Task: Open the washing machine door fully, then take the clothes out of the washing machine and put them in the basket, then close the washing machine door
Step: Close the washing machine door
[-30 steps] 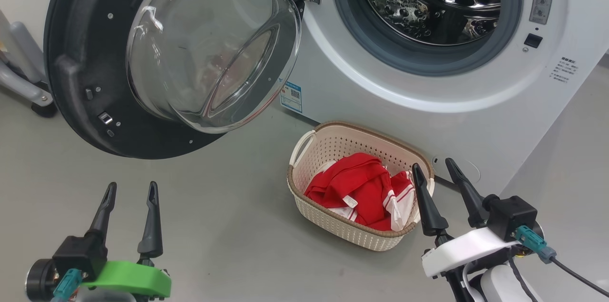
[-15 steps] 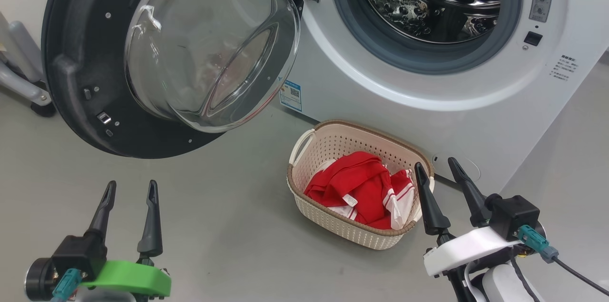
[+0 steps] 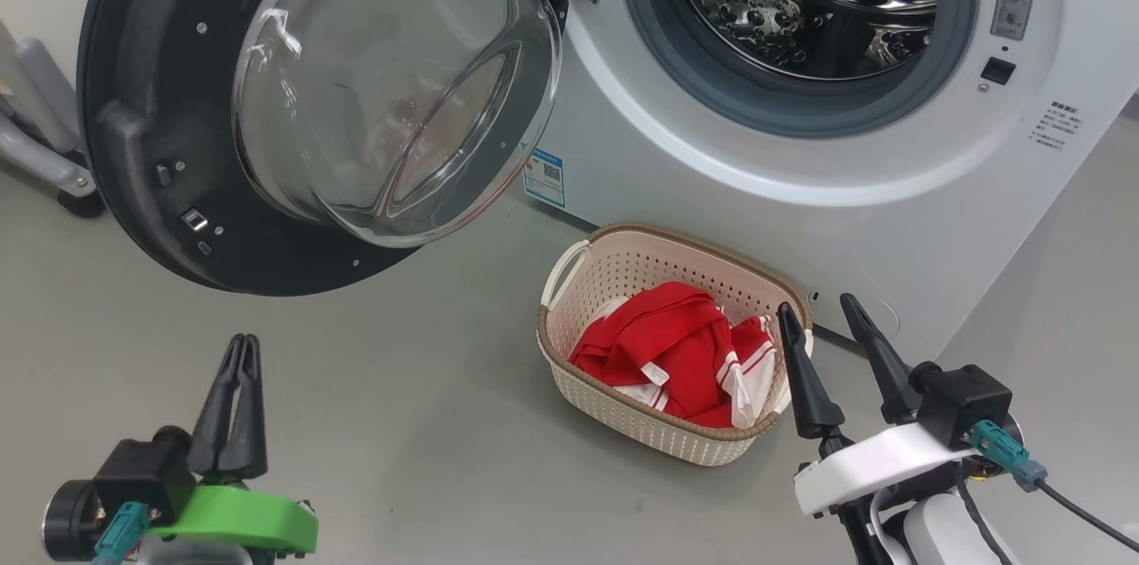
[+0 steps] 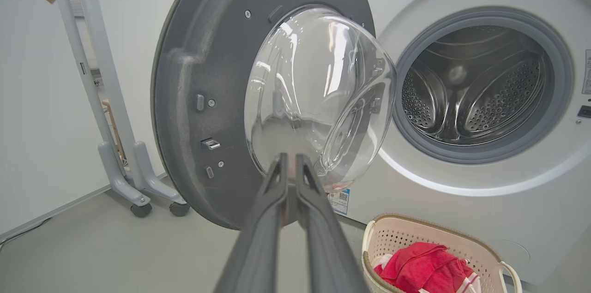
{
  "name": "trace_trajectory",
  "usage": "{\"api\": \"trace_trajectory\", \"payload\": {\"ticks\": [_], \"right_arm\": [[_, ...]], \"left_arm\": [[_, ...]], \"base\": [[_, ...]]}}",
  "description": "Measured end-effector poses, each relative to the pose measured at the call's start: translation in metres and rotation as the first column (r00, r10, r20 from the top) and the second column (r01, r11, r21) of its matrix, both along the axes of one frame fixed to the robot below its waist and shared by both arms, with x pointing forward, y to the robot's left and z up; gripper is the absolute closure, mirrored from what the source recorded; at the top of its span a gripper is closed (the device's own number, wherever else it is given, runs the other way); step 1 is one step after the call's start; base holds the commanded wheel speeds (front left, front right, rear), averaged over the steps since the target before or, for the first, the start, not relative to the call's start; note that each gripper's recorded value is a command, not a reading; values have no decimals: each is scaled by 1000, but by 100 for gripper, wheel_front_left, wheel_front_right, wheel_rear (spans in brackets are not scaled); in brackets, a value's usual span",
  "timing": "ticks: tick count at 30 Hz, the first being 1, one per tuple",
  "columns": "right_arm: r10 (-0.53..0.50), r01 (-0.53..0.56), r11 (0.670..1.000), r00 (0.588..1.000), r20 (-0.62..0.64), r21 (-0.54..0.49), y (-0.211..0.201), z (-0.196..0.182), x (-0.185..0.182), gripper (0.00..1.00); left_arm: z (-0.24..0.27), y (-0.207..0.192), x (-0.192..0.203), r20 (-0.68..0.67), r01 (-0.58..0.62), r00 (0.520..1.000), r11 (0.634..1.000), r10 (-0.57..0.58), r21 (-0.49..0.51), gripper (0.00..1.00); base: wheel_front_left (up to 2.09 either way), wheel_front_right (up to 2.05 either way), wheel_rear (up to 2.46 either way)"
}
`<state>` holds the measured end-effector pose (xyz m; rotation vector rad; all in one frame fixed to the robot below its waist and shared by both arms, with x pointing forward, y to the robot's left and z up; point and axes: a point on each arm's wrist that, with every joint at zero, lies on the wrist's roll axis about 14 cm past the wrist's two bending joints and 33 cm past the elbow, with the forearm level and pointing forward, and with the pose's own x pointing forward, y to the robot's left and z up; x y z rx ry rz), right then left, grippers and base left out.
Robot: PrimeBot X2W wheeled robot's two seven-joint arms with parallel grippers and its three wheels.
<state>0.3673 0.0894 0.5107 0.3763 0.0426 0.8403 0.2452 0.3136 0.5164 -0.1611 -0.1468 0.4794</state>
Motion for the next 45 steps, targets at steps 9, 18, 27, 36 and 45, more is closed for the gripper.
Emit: {"api": "trace_trajectory", "payload": {"ticks": [9, 18, 27, 36, 45], "right_arm": [[-1, 1, 1000, 1000, -9, 2, 0, -3, 1, 0], [-1, 1, 1000, 999, -33, 7, 0, -12, 9, 0], [8, -9, 1000, 999, -51, -12, -1, -30, 23, 0], [-3, 0, 999, 998, -70, -44, -11, -53, 42, 0], [-4, 0, 999, 997, -82, -52, -15, -63, 48, 0]], "left_arm": [[4, 4, 0, 8, -12, 1000, 1000, 12, 10, 100], [14, 19, 3, 6, -47, 999, 998, 47, 51, 100], [55, 50, 19, 47, -78, 996, 978, 70, 195, 100], [124, 113, 28, 164, -207, 974, 916, 159, 344, 100], [163, 169, 23, 245, -343, 930, 886, 274, 312, 100]], "base": [[0, 0, 0], [0, 0, 0], [0, 0, 0], [0, 0, 0], [0, 0, 0]]}}
